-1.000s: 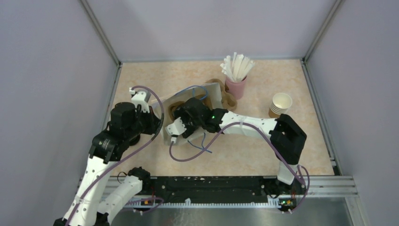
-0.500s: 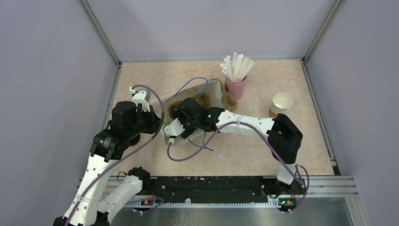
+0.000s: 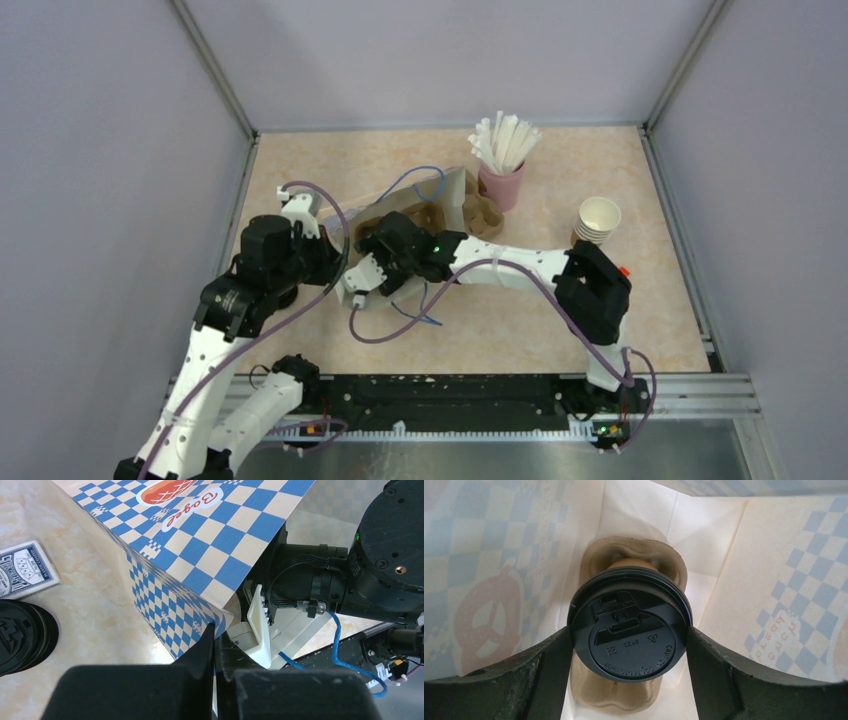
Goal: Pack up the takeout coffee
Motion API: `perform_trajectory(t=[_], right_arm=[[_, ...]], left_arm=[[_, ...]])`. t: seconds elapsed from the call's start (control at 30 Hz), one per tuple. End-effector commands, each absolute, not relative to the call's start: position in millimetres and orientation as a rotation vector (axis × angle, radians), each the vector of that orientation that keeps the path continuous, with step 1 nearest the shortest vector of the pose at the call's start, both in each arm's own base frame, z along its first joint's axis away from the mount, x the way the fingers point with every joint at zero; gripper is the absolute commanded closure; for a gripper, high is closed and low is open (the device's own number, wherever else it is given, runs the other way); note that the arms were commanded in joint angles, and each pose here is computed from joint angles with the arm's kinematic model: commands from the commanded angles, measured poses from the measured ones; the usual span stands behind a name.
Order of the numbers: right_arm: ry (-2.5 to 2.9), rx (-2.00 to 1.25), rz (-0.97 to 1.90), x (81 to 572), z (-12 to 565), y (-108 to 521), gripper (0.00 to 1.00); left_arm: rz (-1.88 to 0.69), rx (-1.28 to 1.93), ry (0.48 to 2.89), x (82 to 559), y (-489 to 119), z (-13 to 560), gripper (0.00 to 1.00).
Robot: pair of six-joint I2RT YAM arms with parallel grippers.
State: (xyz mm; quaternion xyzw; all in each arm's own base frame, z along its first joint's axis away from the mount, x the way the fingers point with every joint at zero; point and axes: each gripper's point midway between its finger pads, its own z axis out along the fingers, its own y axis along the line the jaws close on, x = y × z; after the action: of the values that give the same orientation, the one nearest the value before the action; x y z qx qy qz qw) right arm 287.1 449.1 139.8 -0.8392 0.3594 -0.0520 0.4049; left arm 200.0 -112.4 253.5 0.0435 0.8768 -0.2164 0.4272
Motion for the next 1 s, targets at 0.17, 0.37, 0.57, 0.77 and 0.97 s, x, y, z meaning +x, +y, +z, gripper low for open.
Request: perform_trajectory(t=[0.17,0.37,0.57,0.77,0.97], right_arm=[[0.934,-2.078,-0.210,301,127,464,0.41],[0.943,-2.057,-0.232,305,122,464,0.40],[0.949,-2.014,-0.248,310,125,467,0.35],[0.985,-1.910,-0.246,317,147,472,0.30],[1.001,-1.847,-0.210,314,168,469,0.24]], left_arm=[[-0.636,0.104,2.139,199,-125,267,1.00],[-0.615,0.095,2.151,201,-122,265,1.00],[-0.602,0.096,2.149,203,-121,266,1.00],[-0.589,0.090,2.146,205,-119,267,1.00],[-0.564,0.084,2.152,205,-116,265,1.00]])
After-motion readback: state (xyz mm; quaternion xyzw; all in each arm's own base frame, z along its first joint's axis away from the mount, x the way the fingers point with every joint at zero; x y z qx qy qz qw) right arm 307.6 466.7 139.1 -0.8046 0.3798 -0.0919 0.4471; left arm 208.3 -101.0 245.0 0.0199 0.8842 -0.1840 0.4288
